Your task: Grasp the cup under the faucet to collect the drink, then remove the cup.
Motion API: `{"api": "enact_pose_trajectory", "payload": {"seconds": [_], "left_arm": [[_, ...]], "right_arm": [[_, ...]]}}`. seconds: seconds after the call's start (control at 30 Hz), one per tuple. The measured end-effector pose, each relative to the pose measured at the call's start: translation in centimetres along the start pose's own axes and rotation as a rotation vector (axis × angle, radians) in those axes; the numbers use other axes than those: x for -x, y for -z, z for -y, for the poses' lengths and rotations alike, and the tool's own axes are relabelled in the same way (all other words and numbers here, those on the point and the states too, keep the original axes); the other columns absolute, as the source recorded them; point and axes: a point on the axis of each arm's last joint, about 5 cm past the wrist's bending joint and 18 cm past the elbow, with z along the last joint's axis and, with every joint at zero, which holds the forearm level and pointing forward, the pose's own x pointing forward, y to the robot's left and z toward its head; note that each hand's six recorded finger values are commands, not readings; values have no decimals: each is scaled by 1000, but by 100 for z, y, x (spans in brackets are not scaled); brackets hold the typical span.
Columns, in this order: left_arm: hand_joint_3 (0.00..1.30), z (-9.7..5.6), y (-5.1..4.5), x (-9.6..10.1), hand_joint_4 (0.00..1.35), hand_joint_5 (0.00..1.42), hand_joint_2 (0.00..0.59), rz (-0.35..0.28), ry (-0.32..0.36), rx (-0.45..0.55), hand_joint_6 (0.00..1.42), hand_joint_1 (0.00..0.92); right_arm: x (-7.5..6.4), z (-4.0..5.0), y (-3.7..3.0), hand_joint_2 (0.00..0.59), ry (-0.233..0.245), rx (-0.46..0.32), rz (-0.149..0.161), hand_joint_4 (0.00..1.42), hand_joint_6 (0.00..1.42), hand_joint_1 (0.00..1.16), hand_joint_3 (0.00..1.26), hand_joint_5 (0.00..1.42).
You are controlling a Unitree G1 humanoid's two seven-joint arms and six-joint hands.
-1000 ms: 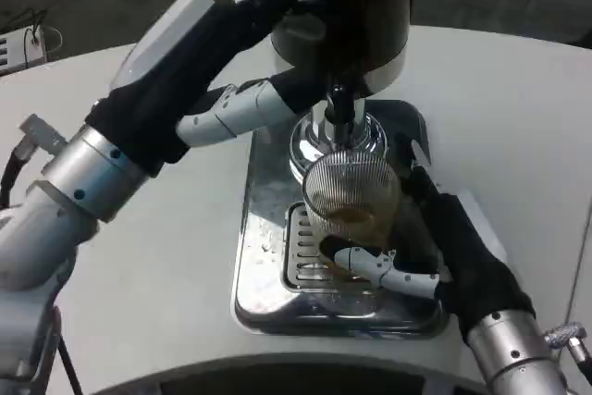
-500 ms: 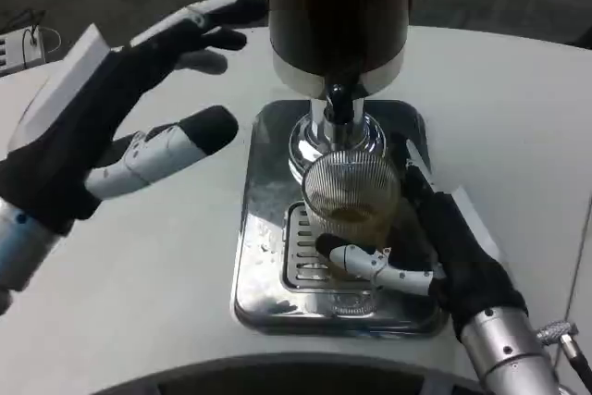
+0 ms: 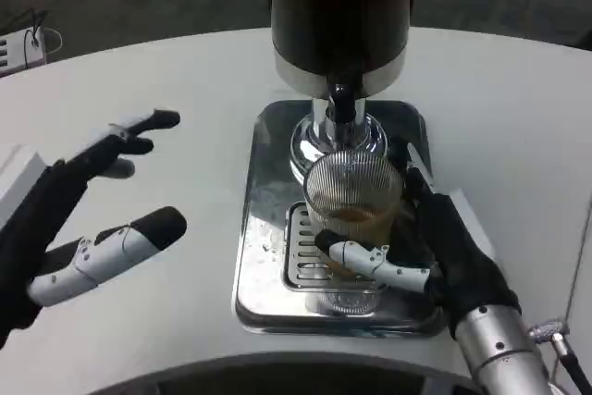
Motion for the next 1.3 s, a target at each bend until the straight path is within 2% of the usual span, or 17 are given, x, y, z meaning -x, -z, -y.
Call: {"api": "enact_pose_trajectory", "payload": {"seconds": [0.47, 0.8, 1.13, 1.3], "left_arm": [[212, 60, 56, 219, 118, 186, 63, -108, 75, -12, 279, 0], [211, 90, 80, 315, 121, 185, 63, -150, 104, -6, 279, 0], [210, 82, 88, 349, 131, 185, 64, -164, 126, -10, 279, 0], [210, 76, 88, 350, 137, 185, 64, -164, 134, -12, 279, 0]], "right_arm": [[-81, -77, -11, 186, 5, -18, 20, 60, 90, 848, 0, 132], [-103, -203, -19, 195, 15, -38, 24, 121, 126, 861, 13, 204], [-129, -371, -42, 201, 86, -36, 21, 208, 185, 874, 102, 291], [-129, -434, -57, 213, 119, -27, 20, 308, 253, 896, 210, 386]]}}
